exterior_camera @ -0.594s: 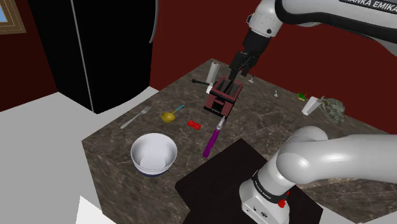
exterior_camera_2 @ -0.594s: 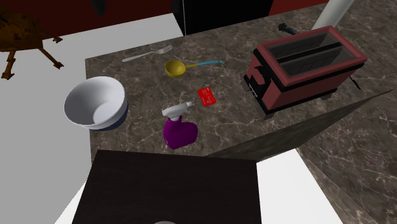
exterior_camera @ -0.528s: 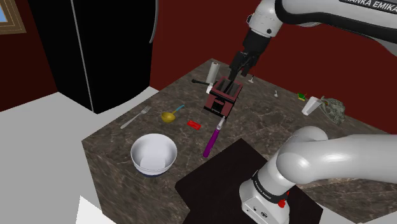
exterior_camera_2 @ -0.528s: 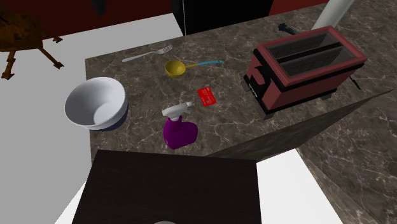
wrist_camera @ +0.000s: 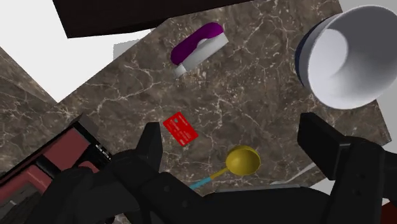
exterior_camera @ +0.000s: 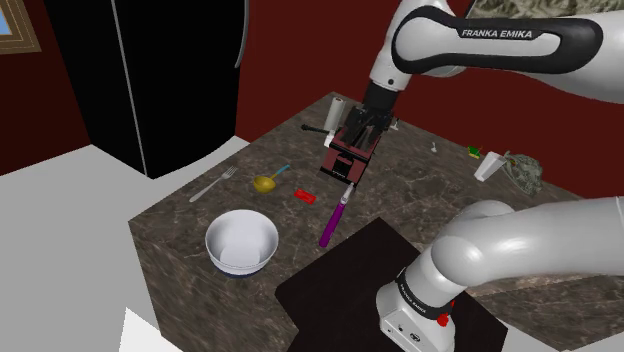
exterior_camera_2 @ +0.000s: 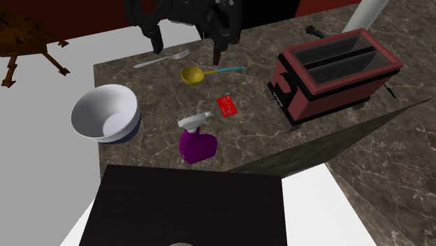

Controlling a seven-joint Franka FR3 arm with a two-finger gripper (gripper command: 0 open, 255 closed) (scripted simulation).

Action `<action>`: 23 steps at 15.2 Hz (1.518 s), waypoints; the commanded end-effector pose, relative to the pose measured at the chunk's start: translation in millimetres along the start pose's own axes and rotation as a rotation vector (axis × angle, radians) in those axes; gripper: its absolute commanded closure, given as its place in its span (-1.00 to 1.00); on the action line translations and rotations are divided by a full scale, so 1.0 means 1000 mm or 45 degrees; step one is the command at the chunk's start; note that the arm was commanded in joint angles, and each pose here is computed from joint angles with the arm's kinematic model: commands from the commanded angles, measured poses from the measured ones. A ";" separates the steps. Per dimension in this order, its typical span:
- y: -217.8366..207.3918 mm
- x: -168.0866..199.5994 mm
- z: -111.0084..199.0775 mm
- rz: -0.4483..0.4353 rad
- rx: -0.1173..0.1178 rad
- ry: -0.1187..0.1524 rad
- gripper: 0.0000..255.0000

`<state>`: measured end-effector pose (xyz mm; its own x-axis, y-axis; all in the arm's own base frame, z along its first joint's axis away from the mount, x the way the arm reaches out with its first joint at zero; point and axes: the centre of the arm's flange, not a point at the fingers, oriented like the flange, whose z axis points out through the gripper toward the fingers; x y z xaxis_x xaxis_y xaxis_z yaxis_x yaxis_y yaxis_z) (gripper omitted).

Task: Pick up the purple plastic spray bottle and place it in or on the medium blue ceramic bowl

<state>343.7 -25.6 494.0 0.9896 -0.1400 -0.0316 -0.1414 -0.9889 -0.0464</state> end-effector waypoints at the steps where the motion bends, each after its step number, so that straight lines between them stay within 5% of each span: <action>1: 0.010 0.010 0.025 0.087 0.020 -0.031 -1.00; 18: 0.095 0.039 0.245 0.798 0.184 -0.298 -1.00; 23: 0.089 0.034 0.271 0.798 0.184 -0.298 -1.00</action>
<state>359.0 -106.8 224.0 0.6916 -0.6520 -0.3106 -0.7028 -0.7067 -0.0816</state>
